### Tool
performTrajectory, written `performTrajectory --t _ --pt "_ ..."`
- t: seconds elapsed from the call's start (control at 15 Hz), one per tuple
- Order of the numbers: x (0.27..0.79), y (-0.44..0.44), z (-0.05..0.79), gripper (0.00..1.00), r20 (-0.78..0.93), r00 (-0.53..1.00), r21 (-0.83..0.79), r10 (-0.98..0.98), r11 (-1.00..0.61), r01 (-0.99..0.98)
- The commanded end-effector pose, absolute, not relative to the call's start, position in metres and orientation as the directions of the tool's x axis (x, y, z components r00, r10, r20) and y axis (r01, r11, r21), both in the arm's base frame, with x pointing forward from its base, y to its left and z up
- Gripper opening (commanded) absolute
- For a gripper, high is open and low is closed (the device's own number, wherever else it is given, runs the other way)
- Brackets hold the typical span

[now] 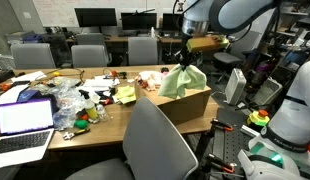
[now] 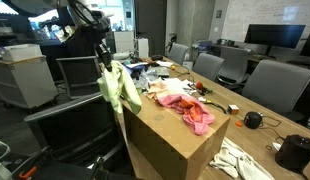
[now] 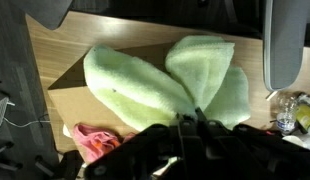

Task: Move the green towel and pink shirt from the box to the backrest of the chair

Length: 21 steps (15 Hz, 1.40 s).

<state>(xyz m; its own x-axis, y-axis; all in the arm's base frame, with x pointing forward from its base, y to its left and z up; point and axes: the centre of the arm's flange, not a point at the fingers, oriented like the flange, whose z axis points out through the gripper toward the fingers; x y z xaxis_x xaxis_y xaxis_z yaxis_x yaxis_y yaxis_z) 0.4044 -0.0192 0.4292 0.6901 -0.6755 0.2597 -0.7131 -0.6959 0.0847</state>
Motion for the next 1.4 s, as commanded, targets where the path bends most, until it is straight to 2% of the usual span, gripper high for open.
performTrajectory --t 0.0,0.6,1.33 --pt "0.396 0.008 0.454 0.01 0.299 0.736 0.118 -0.608 -0.742 -0.66" --pt "0.401 0.089 0.501 0.01 0.339 0.879 0.164 -0.335 -0.899 -0.406" --pt "0.422 0.133 0.525 0.01 0.328 0.939 0.207 -0.1 -0.963 -0.175"
